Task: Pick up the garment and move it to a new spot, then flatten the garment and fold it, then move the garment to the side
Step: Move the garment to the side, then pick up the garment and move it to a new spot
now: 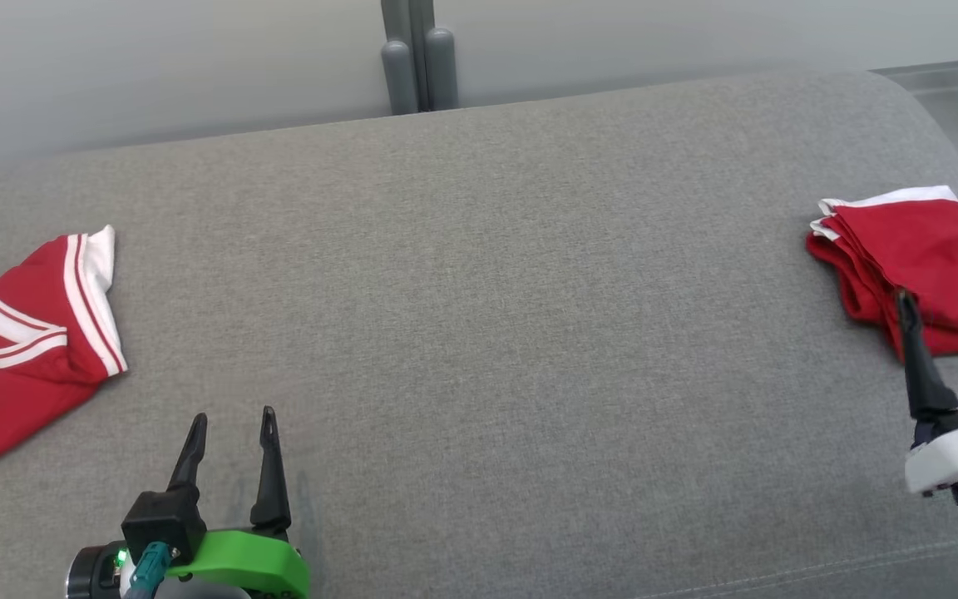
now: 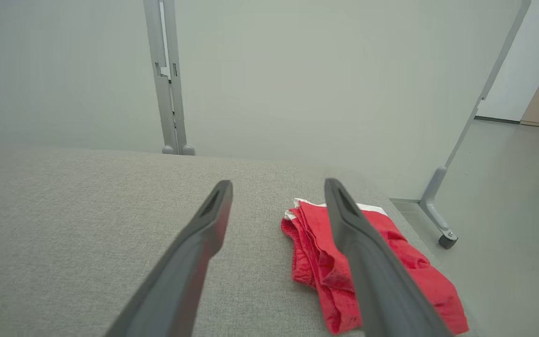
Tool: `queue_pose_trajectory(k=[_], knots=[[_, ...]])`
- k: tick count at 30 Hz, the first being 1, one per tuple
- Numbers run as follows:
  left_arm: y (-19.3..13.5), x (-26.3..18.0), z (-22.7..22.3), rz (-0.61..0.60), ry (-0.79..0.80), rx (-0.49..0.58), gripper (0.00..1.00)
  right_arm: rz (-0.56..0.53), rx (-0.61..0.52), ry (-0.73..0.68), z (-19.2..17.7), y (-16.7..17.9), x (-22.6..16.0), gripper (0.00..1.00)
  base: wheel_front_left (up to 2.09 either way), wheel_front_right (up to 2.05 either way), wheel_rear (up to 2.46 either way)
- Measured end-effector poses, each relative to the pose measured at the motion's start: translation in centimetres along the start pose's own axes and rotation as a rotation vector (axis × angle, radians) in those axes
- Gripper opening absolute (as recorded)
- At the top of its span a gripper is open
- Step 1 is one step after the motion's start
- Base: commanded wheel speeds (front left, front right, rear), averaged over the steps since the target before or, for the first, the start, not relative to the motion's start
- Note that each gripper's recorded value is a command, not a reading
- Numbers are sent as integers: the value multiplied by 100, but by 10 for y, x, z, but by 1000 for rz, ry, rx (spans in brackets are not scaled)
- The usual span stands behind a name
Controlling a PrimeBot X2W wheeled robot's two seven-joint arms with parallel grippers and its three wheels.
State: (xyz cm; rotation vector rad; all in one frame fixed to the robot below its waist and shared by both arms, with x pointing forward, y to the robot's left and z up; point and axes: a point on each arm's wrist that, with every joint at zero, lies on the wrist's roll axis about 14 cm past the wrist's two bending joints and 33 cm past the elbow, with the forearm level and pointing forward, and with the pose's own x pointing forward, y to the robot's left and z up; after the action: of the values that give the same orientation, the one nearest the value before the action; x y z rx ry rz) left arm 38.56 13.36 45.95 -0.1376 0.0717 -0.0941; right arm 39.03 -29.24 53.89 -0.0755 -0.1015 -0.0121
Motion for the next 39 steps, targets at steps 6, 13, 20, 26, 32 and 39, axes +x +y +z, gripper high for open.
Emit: queue_pose_trajectory(k=[6,13,20,26,32,39], knots=[[28,-15,4,95,-9,34,100,55,-2,-1,-12,55,-17,100,0,0,0],[41,-31,-3,129,10,25,100,77,-11,40,-26,76,-29,100,0,0,0],[46,-35,-3,127,9,14,100,82,-2,75,-38,85,-35,100,0,0,0],[45,-37,-3,112,8,15,100,74,14,81,-40,87,-36,100,0,0,0],[43,-38,-3,104,7,14,100,71,20,83,-41,88,-36,100,0,0,0],[45,-40,-3,111,8,12,100,88,25,85,-42,94,-33,100,0,0,0]])
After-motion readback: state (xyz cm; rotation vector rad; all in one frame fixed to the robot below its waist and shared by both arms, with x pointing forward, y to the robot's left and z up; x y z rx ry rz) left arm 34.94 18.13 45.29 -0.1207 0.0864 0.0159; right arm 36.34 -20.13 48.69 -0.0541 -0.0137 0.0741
